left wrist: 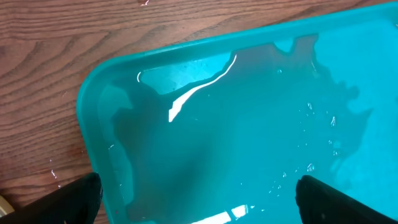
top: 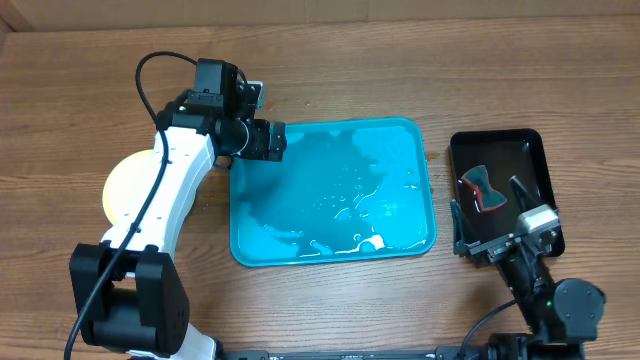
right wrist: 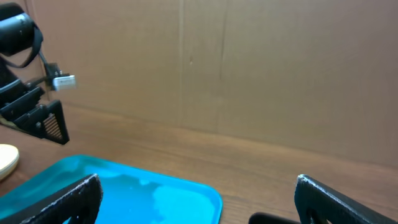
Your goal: Clean dirty plates on tray and stack at the side
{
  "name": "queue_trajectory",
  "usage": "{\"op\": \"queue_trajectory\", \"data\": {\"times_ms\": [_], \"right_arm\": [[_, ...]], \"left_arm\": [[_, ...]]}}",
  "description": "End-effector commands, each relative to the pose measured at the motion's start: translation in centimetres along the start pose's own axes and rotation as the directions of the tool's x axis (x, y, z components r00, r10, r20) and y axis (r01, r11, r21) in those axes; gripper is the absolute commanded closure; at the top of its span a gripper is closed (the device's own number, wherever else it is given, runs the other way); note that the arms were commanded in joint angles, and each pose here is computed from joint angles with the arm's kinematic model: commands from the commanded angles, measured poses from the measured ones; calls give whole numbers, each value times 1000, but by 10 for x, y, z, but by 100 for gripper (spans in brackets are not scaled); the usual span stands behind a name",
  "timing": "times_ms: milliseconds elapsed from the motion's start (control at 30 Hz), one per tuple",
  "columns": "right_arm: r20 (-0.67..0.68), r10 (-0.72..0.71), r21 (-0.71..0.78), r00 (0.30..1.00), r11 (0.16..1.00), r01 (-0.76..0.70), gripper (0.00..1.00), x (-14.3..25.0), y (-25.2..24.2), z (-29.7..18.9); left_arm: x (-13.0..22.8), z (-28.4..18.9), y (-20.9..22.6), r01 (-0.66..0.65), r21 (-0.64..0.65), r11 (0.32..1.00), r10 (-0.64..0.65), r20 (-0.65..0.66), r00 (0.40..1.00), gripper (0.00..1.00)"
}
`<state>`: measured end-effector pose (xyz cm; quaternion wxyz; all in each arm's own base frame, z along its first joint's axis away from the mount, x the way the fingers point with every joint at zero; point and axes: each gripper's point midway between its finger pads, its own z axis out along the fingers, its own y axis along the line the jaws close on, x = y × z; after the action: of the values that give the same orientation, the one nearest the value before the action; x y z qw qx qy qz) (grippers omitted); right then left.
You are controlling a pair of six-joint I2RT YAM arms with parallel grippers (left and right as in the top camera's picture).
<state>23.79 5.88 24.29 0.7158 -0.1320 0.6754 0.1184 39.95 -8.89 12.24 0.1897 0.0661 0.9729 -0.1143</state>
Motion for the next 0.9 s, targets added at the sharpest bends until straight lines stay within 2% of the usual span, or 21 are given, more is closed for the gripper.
{"op": "queue_trajectory", "data": {"times_ms": [0, 267, 500, 867], "right_arm": [[46, -11, 38, 999, 999, 10, 0, 5, -3, -4], [63, -18, 76, 998, 997, 13, 0, 28, -8, -8], [-56, 26, 75, 998, 997, -21, 0, 68, -8, -6], [-52, 23, 76, 998, 997, -19, 0, 67, -9, -5]], "left_arm": [[-10, -11, -5, -22, 10, 1000, 22, 40, 999, 0], [-10, -11, -5, -22, 10, 1000, 22, 39, 999, 0], [-10, -11, -5, -22, 10, 1000, 22, 39, 999, 0], [-10, -11, -5, -22, 10, 1000, 22, 39, 999, 0]]}}
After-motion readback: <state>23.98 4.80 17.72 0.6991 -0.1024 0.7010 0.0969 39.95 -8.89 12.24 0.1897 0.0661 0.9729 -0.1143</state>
